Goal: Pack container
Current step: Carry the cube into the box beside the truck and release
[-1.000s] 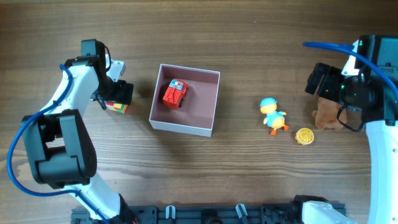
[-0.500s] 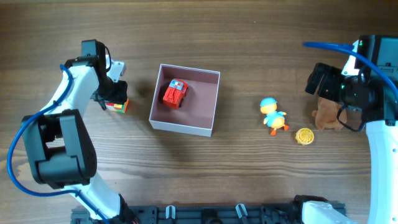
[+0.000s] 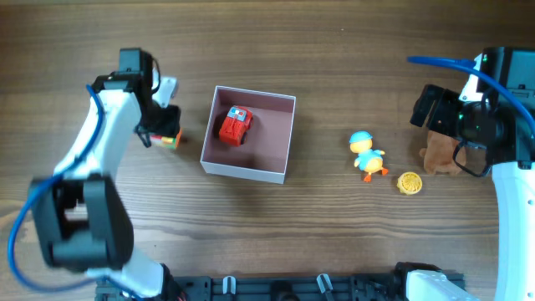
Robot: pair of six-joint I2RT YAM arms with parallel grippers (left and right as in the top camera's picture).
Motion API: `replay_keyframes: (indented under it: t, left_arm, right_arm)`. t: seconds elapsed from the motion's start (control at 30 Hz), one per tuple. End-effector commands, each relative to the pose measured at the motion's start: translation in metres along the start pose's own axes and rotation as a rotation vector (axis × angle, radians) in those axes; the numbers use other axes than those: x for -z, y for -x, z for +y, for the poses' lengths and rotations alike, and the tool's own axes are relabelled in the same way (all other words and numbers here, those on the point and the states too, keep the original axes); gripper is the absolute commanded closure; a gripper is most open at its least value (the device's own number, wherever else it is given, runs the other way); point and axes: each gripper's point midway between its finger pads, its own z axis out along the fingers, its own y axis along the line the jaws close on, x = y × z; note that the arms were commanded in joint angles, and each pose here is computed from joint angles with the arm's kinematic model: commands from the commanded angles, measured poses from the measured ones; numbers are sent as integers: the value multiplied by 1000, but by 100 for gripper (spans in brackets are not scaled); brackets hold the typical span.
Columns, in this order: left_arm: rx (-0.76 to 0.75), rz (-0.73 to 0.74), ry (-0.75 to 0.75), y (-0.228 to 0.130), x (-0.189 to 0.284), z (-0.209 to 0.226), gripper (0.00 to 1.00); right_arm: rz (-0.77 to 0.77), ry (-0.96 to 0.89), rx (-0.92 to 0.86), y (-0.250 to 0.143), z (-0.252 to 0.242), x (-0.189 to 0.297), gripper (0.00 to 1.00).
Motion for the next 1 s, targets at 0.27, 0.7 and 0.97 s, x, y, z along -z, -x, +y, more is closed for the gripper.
replay_keyframes:
  t: [0.27, 0.7, 0.97]
  left_arm:
    - [-254, -363, -53, 32, 113, -151, 96]
    - [-337, -174, -131, 37, -17, -225, 96]
    - [-335, -221, -136, 51, -26, -231, 49]
  right_arm:
    - [12, 5, 4, -1, 1, -3, 0]
    - [14, 5, 5, -2, 1, -3, 0]
    - [16, 5, 5, -2, 1, -3, 0]
